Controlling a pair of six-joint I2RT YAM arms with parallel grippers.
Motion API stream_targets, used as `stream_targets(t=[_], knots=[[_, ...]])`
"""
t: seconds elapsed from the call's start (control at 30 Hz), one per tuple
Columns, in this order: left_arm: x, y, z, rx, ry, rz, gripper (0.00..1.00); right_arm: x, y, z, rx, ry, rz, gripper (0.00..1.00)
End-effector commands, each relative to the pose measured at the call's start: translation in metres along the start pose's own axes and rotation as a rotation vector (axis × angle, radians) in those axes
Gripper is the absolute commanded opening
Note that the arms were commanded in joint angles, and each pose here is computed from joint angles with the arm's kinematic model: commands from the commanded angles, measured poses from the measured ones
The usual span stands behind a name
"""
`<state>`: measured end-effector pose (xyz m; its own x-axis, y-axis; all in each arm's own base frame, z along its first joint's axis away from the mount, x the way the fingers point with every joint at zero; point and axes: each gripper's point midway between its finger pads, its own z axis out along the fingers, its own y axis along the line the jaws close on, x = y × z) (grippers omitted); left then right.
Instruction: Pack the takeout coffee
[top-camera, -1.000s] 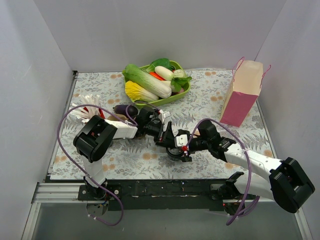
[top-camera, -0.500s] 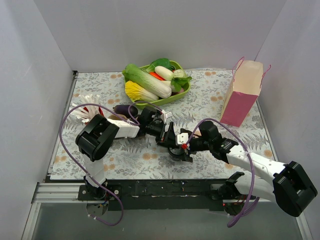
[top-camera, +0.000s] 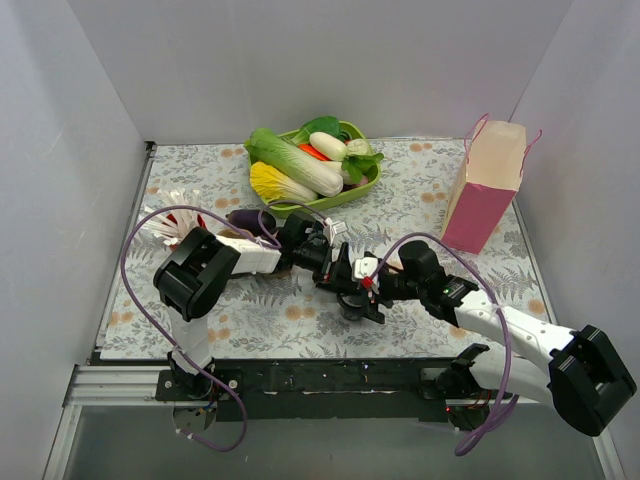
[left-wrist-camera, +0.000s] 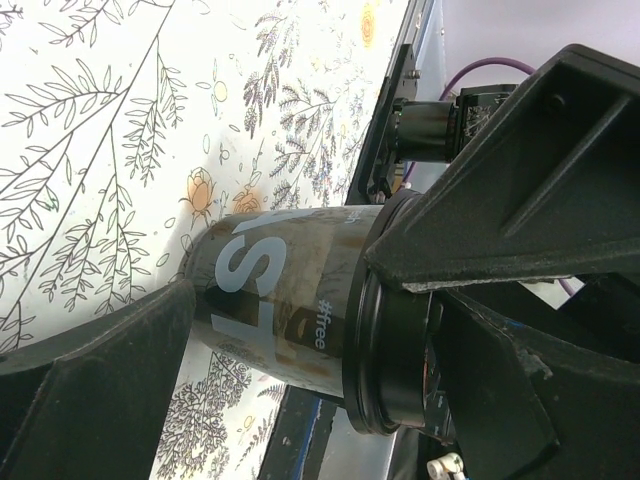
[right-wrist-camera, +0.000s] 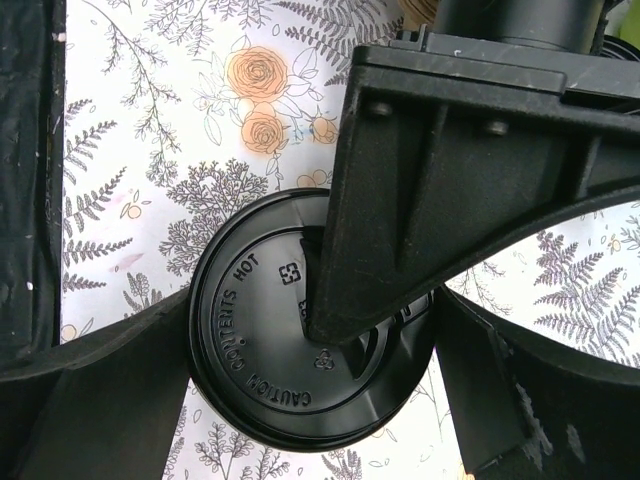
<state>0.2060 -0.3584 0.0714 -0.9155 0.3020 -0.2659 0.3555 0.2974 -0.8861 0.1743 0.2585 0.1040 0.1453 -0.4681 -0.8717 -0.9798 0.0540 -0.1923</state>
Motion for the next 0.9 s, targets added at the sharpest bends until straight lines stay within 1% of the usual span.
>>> stream_targets(t=[0.0,0.17,0.2,0.37,0.5,0.57,0.67,0.87], knots=[[0.022,0.063,0.004,-0.223,0.013,-0.048,0.98,-0.050,-0.027,-0.005,0.061,-0.111,0.012,0.98],[0.021,0.065,0.004,-0.227,0.013,-0.048,0.98,-0.036,-0.027,-0.009,0.066,-0.039,0.061,0.98],[0.023,0.067,0.003,-0.231,0.015,-0.055,0.98,-0.028,-0.022,-0.010,0.047,-0.005,0.084,0.98],[0.026,0.067,0.000,-0.232,0.014,-0.055,0.98,-0.023,-0.014,-0.018,0.013,0.045,0.095,0.98],[0.030,0.067,-0.002,-0.223,0.015,-0.048,0.98,-0.019,-0.008,-0.022,-0.015,0.071,0.074,0.98],[0.032,0.057,-0.003,-0.169,0.020,-0.023,0.98,-0.015,-0.005,-0.022,-0.031,0.074,0.042,0.98],[0.036,0.051,-0.004,-0.129,0.019,0.013,0.98,-0.013,-0.005,-0.023,-0.035,0.073,-0.013,0.98],[0.043,0.054,-0.005,-0.133,0.028,0.025,0.98,0.001,-0.005,-0.029,-0.018,0.138,-0.053,0.98]])
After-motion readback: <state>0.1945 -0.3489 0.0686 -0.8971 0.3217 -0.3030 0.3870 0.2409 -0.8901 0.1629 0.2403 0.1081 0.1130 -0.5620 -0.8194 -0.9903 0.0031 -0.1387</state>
